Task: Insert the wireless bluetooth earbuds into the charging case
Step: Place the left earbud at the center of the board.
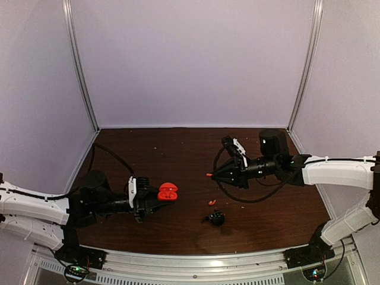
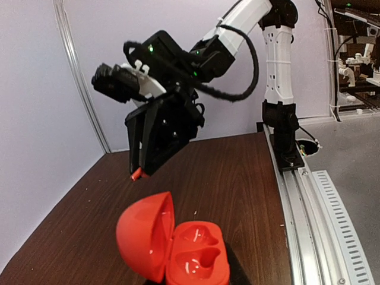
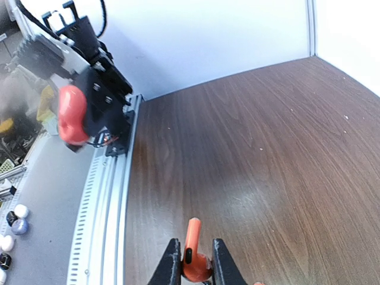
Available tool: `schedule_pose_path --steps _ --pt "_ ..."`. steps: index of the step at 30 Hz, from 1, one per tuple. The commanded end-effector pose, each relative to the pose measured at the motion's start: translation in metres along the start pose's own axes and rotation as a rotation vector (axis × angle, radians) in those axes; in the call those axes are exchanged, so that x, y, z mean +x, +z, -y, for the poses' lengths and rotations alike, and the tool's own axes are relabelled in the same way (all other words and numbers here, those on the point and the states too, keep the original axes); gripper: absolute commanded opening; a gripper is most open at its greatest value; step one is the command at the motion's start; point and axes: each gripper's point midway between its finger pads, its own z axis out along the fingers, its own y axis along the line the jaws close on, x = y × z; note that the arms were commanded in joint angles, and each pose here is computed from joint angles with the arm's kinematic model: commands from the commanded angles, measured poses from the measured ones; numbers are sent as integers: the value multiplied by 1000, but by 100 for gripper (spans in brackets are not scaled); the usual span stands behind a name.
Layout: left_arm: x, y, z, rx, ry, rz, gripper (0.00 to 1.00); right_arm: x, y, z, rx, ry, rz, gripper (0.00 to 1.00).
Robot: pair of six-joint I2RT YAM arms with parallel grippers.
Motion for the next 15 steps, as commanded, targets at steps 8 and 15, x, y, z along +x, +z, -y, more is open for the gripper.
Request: schedule_pose_path --steps 8,15 --pt "9 17 -6 18 66 -95 1 -44 -23 -92 -296 -3 24 6" --pt "7 24 -4 44 29 -91 1 -43 -17 -129 -387 -14 -66 7"
